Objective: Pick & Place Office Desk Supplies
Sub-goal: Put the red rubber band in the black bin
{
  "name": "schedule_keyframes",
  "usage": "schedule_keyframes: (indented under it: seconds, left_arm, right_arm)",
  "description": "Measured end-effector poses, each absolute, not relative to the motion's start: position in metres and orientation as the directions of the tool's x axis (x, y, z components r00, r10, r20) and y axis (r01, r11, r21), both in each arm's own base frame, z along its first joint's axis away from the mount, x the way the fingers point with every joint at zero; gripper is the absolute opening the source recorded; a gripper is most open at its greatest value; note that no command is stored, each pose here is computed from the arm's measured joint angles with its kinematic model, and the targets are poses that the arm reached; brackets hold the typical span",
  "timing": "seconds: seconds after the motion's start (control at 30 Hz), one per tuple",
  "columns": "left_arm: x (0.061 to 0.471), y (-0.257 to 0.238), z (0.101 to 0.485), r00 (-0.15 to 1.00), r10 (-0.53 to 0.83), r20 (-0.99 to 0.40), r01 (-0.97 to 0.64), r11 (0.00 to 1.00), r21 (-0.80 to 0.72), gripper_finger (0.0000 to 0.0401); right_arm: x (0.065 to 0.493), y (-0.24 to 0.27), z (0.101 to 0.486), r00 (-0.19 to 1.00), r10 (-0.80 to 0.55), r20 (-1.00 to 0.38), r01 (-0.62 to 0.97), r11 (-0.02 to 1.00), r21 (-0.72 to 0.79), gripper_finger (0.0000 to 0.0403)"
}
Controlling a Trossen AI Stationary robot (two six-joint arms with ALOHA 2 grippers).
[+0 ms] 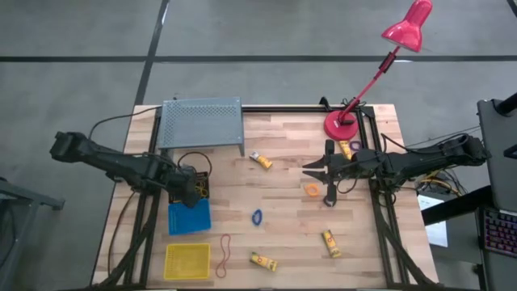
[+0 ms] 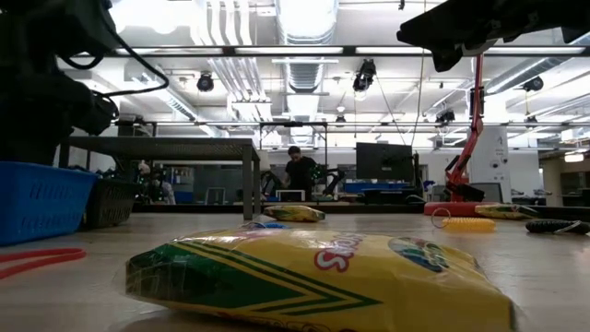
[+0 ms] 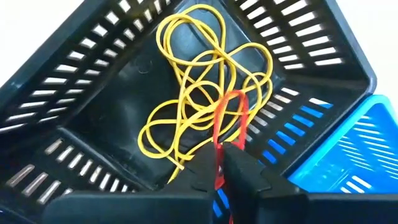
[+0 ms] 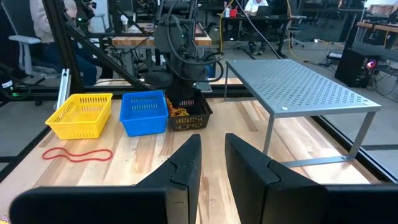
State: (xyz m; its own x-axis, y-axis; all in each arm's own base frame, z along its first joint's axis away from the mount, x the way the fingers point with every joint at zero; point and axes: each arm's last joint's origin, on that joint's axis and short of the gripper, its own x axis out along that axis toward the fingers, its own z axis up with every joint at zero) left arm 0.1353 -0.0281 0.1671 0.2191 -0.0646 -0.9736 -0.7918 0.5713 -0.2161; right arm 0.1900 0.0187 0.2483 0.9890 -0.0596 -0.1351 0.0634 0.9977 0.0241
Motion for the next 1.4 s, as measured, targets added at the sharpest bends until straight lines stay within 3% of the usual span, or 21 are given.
schedule_keyframes:
  seconds: [0.33,0.43,0.7,0.83,1.0,1.17,1.4]
  left_arm:
    - [0.136,-0.027,0.171,0.273,-0.072,-0.959,-0.795,0.544,-0.267,0.014]
    - [0.135,-0.026,0.179,0.317,-0.073,-0.946,-0.746,0.596,-0.296,0.0162]
    - [0.138,-0.024,0.239,0.498,-0.01,-0.867,-0.63,0.683,-0.37,0.0178]
    - [0.137,-0.023,0.265,0.495,0.008,-0.869,-0.638,0.682,-0.357,0.0175]
    - [0.138,-0.023,0.277,0.442,0.03,-0.896,-0.756,0.55,-0.354,0.0175]
    - [0.154,-0.035,0.272,0.395,-0.08,-0.915,-0.857,0.328,-0.398,0.0175]
    - [0.197,-0.071,0.251,0.369,-0.172,-0.914,-0.904,0.162,-0.395,0.0175]
  right_arm:
    - [0.19,0.019,0.248,0.989,-0.06,-0.135,0.063,0.998,0.024,0.0068]
    - [0.19,0.019,0.248,0.989,-0.06,-0.135,0.063,0.998,0.024,0.0068]
    - [0.19,0.019,0.248,0.989,-0.06,-0.135,0.063,0.998,0.024,0.0068]
    - [0.19,0.019,0.248,0.989,-0.06,-0.135,0.064,0.998,0.025,0.0068]
    - [0.19,0.019,0.248,0.989,-0.059,-0.135,0.063,0.998,0.024,0.0068]
    - [0.19,0.019,0.248,0.989,-0.06,-0.135,0.063,0.998,0.024,0.0068]
    - [0.19,0.019,0.248,0.989,-0.059,-0.135,0.063,0.998,0.025,0.0068]
